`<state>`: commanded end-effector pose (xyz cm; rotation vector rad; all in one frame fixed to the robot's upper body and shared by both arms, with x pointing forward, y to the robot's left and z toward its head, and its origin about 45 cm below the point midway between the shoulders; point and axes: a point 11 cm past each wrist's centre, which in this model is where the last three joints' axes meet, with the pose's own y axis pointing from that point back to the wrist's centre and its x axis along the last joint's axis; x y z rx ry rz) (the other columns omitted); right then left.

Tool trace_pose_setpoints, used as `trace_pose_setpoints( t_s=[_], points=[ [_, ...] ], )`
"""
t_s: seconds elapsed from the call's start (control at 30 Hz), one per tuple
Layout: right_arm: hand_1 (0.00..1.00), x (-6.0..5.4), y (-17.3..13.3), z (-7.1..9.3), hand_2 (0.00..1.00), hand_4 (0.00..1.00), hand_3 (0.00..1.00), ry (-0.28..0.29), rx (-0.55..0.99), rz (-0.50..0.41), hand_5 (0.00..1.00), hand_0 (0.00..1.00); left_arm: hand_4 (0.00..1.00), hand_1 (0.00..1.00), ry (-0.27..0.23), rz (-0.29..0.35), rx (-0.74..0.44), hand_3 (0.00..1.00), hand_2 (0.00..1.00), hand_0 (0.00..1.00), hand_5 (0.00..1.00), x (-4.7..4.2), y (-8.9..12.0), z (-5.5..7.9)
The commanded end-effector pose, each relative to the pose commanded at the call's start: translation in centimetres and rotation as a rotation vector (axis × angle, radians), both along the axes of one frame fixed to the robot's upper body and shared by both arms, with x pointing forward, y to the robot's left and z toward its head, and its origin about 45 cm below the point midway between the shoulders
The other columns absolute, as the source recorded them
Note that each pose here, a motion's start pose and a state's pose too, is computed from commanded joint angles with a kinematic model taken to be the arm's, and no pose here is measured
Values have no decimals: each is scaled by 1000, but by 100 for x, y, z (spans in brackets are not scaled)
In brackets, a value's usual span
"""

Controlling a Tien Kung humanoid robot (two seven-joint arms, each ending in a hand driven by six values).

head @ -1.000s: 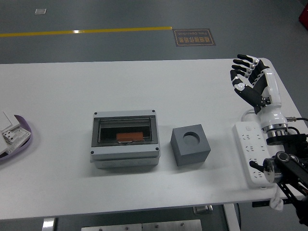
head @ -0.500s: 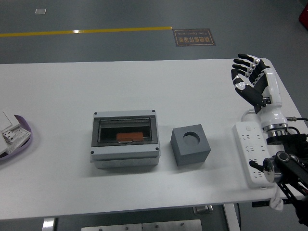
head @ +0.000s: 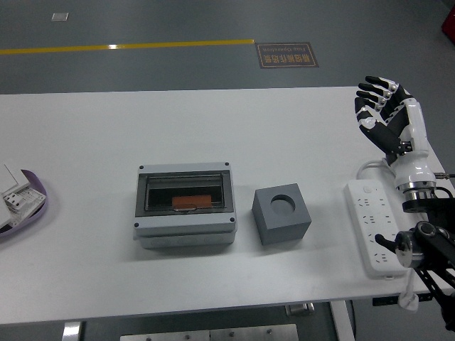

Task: Pick up the cylinder from the cube,place it in the box,flap close box

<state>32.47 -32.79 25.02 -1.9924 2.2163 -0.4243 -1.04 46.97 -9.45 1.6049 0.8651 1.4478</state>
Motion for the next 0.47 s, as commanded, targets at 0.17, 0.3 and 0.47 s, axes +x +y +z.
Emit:
trace_pose_setpoints(
  t_s=[0.17, 0.3, 0.47],
  points=[
    [645, -92, -224, 19, 646, 633, 663, -24, 42, -64, 76, 674, 720, 566, -21, -53, 25, 608, 563, 514, 191, 394, 147, 94],
    [636, -200, -374, -19, 637, 633, 657, -33, 83, -117, 77, 660, 720, 566, -31, -83, 41, 607, 563, 514, 191, 657, 252, 180],
    [636, -299, -514, -63, 637, 633, 657, -38, 112, -174, 77, 660, 720, 566, -27, -161, 65, 607, 563, 514, 191, 859, 327, 254]
  ],
)
